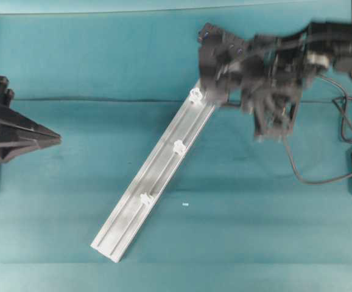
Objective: Pass the USB cable through three rings with both arms.
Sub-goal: 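Lift the cable plug with the right gripper toward the rail's far end, then lower the plug with the right gripper and push it through the first ring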
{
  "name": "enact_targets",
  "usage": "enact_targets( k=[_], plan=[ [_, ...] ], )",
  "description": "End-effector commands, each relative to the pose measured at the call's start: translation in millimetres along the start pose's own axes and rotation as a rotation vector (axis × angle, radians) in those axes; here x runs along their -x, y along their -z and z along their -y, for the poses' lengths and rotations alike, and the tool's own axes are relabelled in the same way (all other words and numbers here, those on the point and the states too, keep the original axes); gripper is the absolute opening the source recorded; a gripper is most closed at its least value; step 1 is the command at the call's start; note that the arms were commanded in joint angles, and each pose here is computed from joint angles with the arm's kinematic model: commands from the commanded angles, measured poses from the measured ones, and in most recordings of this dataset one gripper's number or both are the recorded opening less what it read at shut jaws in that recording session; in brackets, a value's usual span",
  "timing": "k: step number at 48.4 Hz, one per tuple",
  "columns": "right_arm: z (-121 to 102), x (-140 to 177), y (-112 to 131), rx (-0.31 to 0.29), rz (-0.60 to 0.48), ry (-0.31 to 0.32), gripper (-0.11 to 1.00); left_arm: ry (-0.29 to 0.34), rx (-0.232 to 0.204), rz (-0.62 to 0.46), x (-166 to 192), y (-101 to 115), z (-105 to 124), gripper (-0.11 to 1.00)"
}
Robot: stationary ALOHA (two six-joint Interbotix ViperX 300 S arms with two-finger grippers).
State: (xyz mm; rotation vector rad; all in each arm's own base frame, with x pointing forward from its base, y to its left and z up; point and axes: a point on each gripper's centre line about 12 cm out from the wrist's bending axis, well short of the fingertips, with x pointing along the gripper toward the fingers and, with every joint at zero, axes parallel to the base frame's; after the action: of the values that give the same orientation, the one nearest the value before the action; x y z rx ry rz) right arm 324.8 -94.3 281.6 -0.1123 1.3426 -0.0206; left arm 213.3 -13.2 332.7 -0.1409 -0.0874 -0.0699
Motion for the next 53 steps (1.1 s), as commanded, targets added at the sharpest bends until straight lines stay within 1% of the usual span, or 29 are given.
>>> enact_targets(
  k=[1, 6, 13, 21, 28, 33, 40, 44, 48, 53],
  plan=[
    [20.1, 7.0, 3.2, 0.026, 0.000, 0.047, 0.09, 0.006, 0.000, 0.038, -1.1, -13.8, 2.0, -0.01],
    [44.5, 8.8, 9.9, 0.081, -0.023, 0.106, 0.09, 0.004, 0.000, 0.035, -1.0, -14.5, 1.7, -0.01],
    [72.0, 9.3, 19.3, 0.151, -0.065, 0.161, 0.09, 0.003, 0.000, 0.032, -1.2, -17.5, 2.1, -0.01],
    [97.1, 3.8, 32.5, 0.212, -0.097, 0.183, 0.09, -0.005, -0.001, 0.022, -3.8, -24.8, 1.7, -0.01],
    [115.8, -17.8, 43.1, 0.273, -0.131, 0.180, 0.09, -0.008, 0.001, 0.007, -5.0, -29.6, 2.3, -0.01],
    [121.1, -37.6, 45.2, 0.316, -0.155, 0.160, 0.09, -0.010, 0.002, -0.002, -3.3, -32.8, 2.7, -0.01],
    [130.9, -65.8, 45.6, 0.342, -0.168, 0.144, 0.09, -0.009, 0.004, 0.008, 0.5, -39.6, 3.6, -0.01],
    [133.6, -82.5, 41.5, 0.371, -0.168, 0.139, 0.09, -0.008, 0.003, 0.014, 1.5, -41.3, 3.8, -0.01],
    [130.5, -95.5, 33.2, 0.407, -0.161, 0.136, 0.09, -0.009, 0.003, 0.012, 1.5, -41.1, 3.8, -0.01],
    [119.8, -110.0, 23.6, 0.468, -0.156, 0.122, 0.09, -0.009, 0.003, 0.009, 0.8, -40.4, 3.7, -0.01]
  ],
)
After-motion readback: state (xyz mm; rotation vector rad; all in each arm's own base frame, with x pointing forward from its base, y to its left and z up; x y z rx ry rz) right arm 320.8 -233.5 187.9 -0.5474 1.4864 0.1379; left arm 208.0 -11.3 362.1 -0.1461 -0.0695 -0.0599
